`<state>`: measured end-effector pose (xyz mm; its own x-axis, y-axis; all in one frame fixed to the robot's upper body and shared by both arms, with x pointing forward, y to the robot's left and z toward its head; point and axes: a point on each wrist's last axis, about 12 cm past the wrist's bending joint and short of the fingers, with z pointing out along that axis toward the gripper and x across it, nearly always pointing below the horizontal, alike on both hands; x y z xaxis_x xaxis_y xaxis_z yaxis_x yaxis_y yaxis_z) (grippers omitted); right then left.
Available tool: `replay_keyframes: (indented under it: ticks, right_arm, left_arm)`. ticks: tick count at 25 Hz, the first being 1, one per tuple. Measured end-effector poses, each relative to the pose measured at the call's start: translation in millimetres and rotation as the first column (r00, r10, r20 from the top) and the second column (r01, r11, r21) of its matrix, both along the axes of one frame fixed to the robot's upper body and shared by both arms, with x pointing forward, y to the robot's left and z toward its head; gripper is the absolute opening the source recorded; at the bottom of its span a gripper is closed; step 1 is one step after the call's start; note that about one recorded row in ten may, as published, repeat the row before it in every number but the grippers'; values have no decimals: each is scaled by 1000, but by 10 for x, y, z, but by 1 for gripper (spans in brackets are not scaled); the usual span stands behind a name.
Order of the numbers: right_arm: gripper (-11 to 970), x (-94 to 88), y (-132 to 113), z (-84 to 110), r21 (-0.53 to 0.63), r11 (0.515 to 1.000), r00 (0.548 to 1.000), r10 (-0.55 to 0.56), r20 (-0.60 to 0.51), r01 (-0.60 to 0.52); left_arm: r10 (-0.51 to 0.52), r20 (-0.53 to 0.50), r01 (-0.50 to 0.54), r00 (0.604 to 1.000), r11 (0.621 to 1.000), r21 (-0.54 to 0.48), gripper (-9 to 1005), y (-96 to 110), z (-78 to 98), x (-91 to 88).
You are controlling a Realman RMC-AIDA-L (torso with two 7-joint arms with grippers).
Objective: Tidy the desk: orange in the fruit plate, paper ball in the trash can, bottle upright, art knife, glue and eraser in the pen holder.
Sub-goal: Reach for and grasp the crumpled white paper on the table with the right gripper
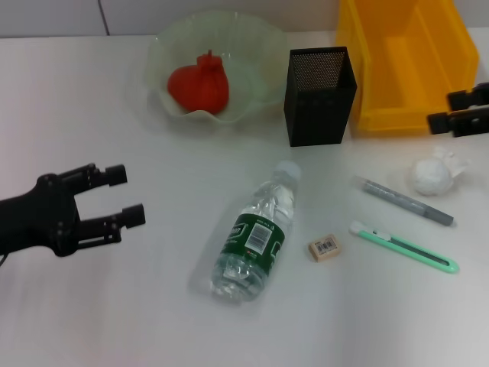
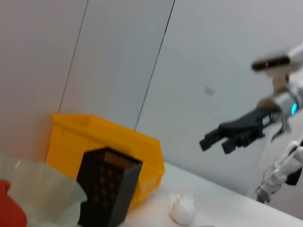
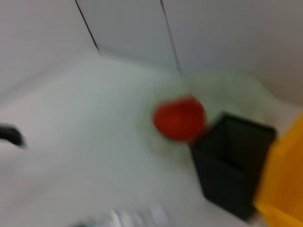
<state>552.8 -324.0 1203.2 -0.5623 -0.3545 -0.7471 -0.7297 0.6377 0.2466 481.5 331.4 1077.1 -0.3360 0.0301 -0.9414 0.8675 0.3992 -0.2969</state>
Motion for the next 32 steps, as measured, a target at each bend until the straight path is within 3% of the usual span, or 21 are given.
replay_keyframes:
  ticks: [1,2,5,6,7,8,10,11,12,13,15,16,32]
  right_arm:
    - [600,29,100,237,-132,991,999,-13,-30,9]
    - [599,29,100,237,-132,991,999,-13,-30,9]
    - [597,90,255,438,-321,946,996,-66,-55,45]
    - [596,158,344,429,-419,906,991,-108,-75,67]
    - [595,158,344,429,-419,906,991,-108,-75,67]
    - [594,240,417,326,-486,870,985,-145,-91,84]
    - [593,271,440,268,-506,858,983,-159,-98,88]
    - [592,338,505,108,-528,846,979,-163,-119,77]
    - [591,338,505,108,-528,846,979,-163,-119,77]
    - [591,372,543,-31,-535,843,976,-161,-146,59]
    - [589,388,555,-86,-538,841,975,-161,-154,54]
    - [588,416,579,-213,-544,838,972,-158,-172,41]
    - [576,541,770,-606,-570,822,975,-121,-184,-6]
  left_arm:
    - [-2,-9,2,1000,1000,8,824,11,-17,-22]
    - [-2,-9,2,1000,1000,8,824,11,-17,-22]
    - [-19,-28,19,999,1000,22,823,-41,-71,-45]
    - [-19,-28,19,999,1000,22,823,-41,-71,-45]
    - [-20,-29,20,999,999,25,823,-51,-79,-45]
    - [-18,-31,19,999,999,31,823,-72,-102,-38]
    - [-15,-34,17,999,999,38,823,-95,-119,-24]
    - [-15,-35,17,999,999,42,823,-106,-125,-17]
    - [-16,-36,18,999,999,45,823,-123,-133,-8]
    - [-16,-37,18,999,999,48,823,-129,-137,-4]
    - [-16,-39,18,999,999,51,823,-145,-147,2]
    - [-16,-41,18,999,999,50,824,-159,-152,7]
    - [-11,-55,14,998,998,55,821,-192,-190,0]
